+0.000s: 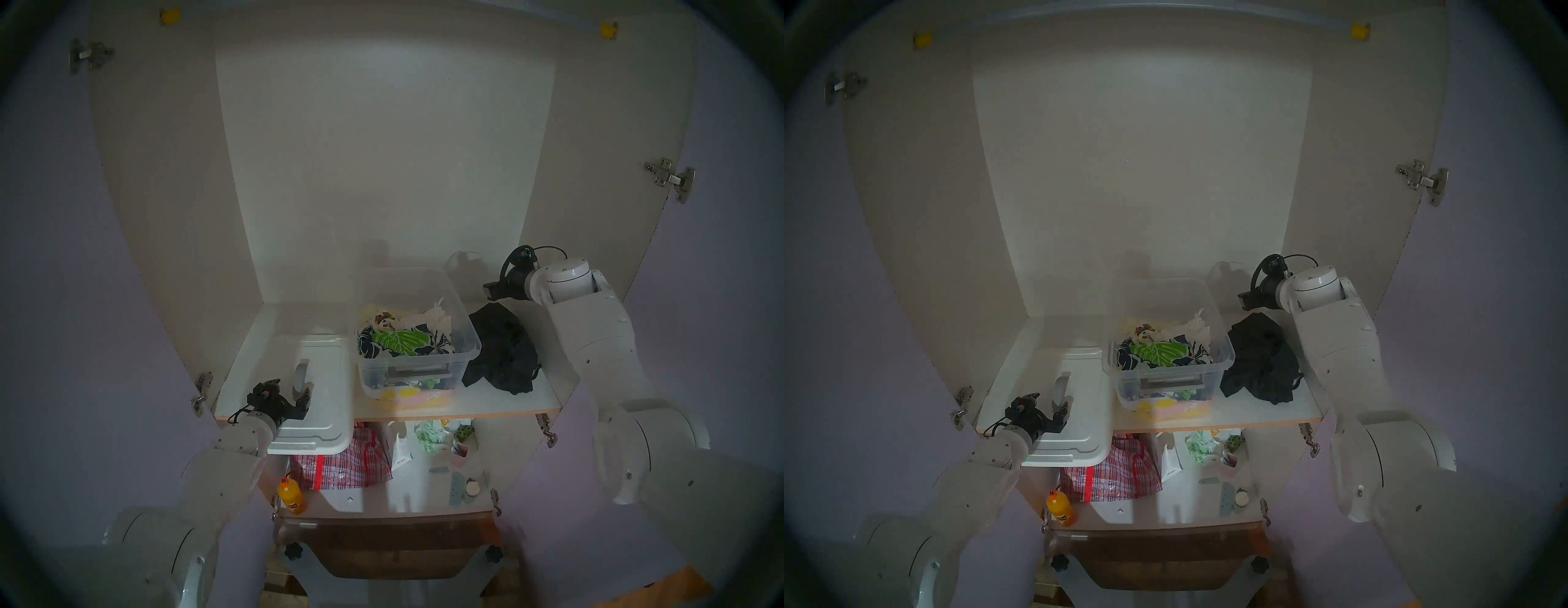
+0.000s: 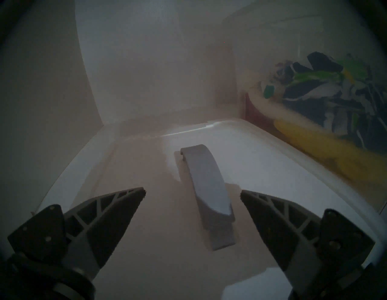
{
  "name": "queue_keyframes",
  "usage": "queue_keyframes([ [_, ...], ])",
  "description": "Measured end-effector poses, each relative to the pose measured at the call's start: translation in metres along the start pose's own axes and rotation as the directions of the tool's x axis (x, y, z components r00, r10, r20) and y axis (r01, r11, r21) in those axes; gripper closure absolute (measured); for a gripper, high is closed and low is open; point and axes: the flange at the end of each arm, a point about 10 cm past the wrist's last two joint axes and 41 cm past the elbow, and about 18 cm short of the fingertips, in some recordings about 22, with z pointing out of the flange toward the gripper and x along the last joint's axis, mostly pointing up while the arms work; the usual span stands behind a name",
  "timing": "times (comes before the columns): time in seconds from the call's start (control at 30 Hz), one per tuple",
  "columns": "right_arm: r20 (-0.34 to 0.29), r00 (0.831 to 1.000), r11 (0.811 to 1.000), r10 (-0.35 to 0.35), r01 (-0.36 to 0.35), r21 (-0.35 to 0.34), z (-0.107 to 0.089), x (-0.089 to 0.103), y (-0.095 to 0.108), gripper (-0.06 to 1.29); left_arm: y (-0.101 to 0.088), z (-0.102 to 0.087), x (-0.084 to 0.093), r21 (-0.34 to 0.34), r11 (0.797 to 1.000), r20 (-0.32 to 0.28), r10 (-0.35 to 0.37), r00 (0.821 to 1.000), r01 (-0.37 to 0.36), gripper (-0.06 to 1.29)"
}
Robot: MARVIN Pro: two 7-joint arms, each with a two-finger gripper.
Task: Take clothing out of the storage bin and put the lid back on the bin
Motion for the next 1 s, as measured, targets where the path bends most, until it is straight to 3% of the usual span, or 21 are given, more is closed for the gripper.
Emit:
queue_keyframes([
  [0.17, 0.004, 1.000, 1.000, 0.002, -0.002, -0.001, 0.000, 0.000, 0.000, -0.02, -0.004, 0.009, 0.006, -0.012, 0.999, -0.004, -0.032, 0.999, 0.032, 0.00],
  [0.37, 0.005, 1.000, 1.000, 0.003, -0.003, -0.001, 0.000, 0.000, 0.000, -0.02, -0.003, 0.010, -0.004, -0.106, 0.990, 0.073, -0.080, 0.994, 0.087, 0.00],
  [0.47, 0.006, 1.000, 1.000, 0.003, -0.003, -0.002, 0.000, 0.000, 0.000, -0.02, 0.003, 0.003, -0.018, -0.172, 0.978, 0.118, -0.096, 0.988, 0.115, -0.01],
  [0.53, 0.006, 1.000, 1.000, 0.003, -0.003, -0.002, 0.000, 0.000, 0.000, -0.02, 0.002, 0.002, -0.018, -0.166, 0.980, 0.101, -0.091, 0.991, 0.107, 0.00],
  [0.6, 0.006, 1.000, 1.000, 0.003, -0.003, -0.002, 0.000, 0.000, 0.001, -0.02, 0.000, 0.002, -0.018, -0.153, 0.983, 0.092, -0.089, 0.992, 0.102, 0.36],
  [0.63, 0.007, 1.000, 1.000, 0.004, -0.004, -0.002, 0.000, 0.000, 0.001, -0.02, -0.001, 0.002, -0.018, -0.140, 0.985, 0.089, -0.090, 0.992, 0.102, 0.89],
  [0.7, 0.007, 1.000, 1.000, 0.004, -0.004, -0.002, 0.000, 0.000, 0.001, -0.02, -0.001, 0.002, -0.019, -0.139, 0.986, 0.090, -0.082, 0.993, 0.094, 1.07],
  [0.73, 0.007, 1.000, 1.000, 0.004, -0.004, -0.002, 0.000, 0.000, 0.001, -0.02, -0.001, 0.001, -0.019, -0.141, 0.986, 0.090, -0.077, 0.993, 0.089, 1.12],
  [1.0, 0.008, 1.000, 1.000, 0.004, -0.004, -0.002, 0.000, -0.001, 0.001, -0.02, -0.020, 0.001, -0.007, -0.121, 0.993, 0.017, 0.000, 1.000, 0.003, 1.12],
])
